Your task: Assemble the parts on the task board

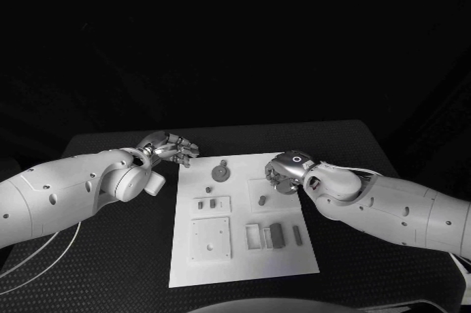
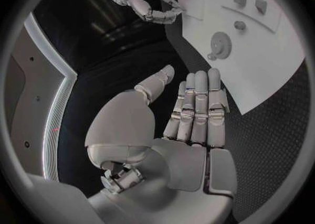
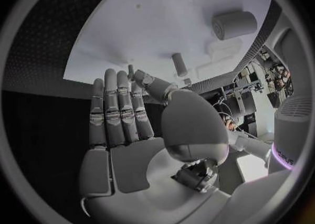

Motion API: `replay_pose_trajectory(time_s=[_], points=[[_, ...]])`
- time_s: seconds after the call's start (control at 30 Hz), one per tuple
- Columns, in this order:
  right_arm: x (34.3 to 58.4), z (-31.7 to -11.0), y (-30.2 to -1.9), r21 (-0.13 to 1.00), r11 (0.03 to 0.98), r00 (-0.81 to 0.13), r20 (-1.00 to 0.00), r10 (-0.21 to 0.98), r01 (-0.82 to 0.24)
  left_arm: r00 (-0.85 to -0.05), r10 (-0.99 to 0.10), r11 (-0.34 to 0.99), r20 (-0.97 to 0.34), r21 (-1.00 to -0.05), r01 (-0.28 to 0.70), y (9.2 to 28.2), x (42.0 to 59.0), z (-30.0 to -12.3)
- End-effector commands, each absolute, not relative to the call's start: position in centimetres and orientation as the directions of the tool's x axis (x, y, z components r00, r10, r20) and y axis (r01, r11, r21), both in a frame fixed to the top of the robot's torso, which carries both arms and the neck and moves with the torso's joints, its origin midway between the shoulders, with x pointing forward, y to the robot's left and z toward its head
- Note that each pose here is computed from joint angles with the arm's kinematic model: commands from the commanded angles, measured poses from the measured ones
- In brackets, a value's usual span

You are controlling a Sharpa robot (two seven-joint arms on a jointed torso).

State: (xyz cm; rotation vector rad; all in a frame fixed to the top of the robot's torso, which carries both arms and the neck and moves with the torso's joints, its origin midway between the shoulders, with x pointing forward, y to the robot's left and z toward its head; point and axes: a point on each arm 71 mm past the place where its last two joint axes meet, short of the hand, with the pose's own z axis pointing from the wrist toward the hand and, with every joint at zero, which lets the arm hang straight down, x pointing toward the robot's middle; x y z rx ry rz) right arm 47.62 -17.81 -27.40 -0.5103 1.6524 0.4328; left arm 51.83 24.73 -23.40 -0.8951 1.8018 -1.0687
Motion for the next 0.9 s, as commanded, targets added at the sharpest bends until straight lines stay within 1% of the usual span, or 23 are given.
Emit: replay_pose_trajectory(time_s=[0.03,0.2,0.33,0.37,0.5,0.77,0.9], points=[[47.6,-27.1,-17.8,0.021,0.825,-0.135,-0.989,-0.067,-0.564,-0.397,-0.87,0.375,-0.292,-0.914,-0.152,24.6,51.9,-23.3],[47.2,-26.3,-17.7,0.08,0.82,-0.157,-0.988,-0.012,-0.566,-0.397,-0.87,0.376,-0.292,-0.914,-0.154,24.7,51.9,-23.3],[46.6,-25.1,-17.0,0.167,0.799,-0.174,-0.982,0.079,-0.578,-0.395,-0.871,0.377,-0.292,-0.913,-0.155,24.8,51.9,-23.3],[46.3,-24.7,-16.6,0.199,0.785,-0.176,-0.977,0.117,-0.586,-0.393,-0.872,0.377,-0.293,-0.913,-0.154,24.8,52.0,-23.3],[45.4,-24.0,-15.3,0.269,0.739,-0.198,-0.963,0.185,-0.618,-0.385,-0.874,0.376,-0.296,-0.915,-0.149,25.0,52.1,-23.3],[44.2,-23.7,-11.9,0.305,0.669,-0.243,-0.952,0.187,-0.678,-0.364,-0.882,0.369,-0.298,-0.919,-0.141,25.3,52.3,-23.1],[43.3,-24.6,-9.8,0.293,0.63,-0.251,-0.955,0.158,-0.719,-0.353,-0.886,0.365,-0.299,-0.921,-0.135,25.3,52.6,-22.9]])
